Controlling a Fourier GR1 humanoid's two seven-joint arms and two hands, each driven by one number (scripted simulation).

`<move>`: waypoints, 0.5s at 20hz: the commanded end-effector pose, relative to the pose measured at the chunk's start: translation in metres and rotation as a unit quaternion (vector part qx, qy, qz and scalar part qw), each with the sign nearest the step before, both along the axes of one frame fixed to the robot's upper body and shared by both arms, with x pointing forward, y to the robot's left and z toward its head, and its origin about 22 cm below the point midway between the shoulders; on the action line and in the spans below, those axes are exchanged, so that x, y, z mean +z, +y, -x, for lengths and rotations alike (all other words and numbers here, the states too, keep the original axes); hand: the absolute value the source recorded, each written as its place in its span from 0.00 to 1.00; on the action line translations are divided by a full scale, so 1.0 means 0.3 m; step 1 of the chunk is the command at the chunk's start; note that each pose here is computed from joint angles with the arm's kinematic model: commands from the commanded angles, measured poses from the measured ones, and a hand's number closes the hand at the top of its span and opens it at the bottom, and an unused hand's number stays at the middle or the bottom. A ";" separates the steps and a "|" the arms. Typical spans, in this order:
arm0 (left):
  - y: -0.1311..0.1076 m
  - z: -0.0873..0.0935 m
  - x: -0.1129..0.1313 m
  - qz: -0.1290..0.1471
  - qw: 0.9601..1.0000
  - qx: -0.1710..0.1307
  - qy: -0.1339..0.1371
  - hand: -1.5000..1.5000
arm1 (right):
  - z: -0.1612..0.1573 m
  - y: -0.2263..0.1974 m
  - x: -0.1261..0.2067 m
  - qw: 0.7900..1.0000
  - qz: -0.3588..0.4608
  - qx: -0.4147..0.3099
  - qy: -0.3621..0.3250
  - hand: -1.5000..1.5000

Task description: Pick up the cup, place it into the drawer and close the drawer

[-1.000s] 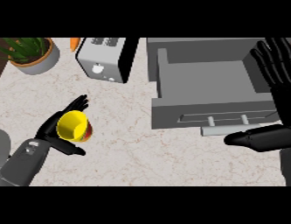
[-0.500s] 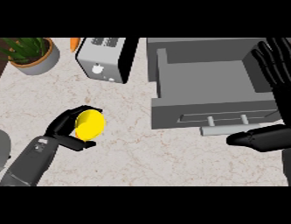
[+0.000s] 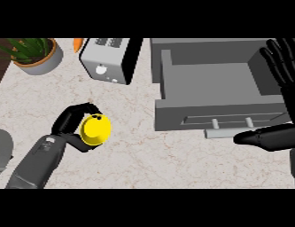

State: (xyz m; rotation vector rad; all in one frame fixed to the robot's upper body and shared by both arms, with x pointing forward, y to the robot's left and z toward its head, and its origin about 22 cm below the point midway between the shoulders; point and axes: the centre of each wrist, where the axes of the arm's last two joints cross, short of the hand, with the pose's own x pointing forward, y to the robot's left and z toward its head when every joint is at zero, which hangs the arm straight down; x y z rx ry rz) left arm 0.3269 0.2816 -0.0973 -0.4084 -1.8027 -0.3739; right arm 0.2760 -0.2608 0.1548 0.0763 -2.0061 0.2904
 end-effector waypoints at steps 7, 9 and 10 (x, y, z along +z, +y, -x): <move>-0.006 0.089 -0.082 0.125 0.946 0.278 -0.110 1.00 | 0.024 -0.052 0.004 1.000 -0.007 -0.021 0.005 0.00; -0.091 -0.007 -0.011 0.137 0.954 0.239 -0.114 1.00 | 0.023 -0.057 0.003 1.000 0.004 -0.015 0.008 0.00; -0.177 -0.026 0.001 0.138 0.961 0.212 -0.115 1.00 | 0.005 -0.021 -0.021 1.000 0.008 -0.017 0.001 0.00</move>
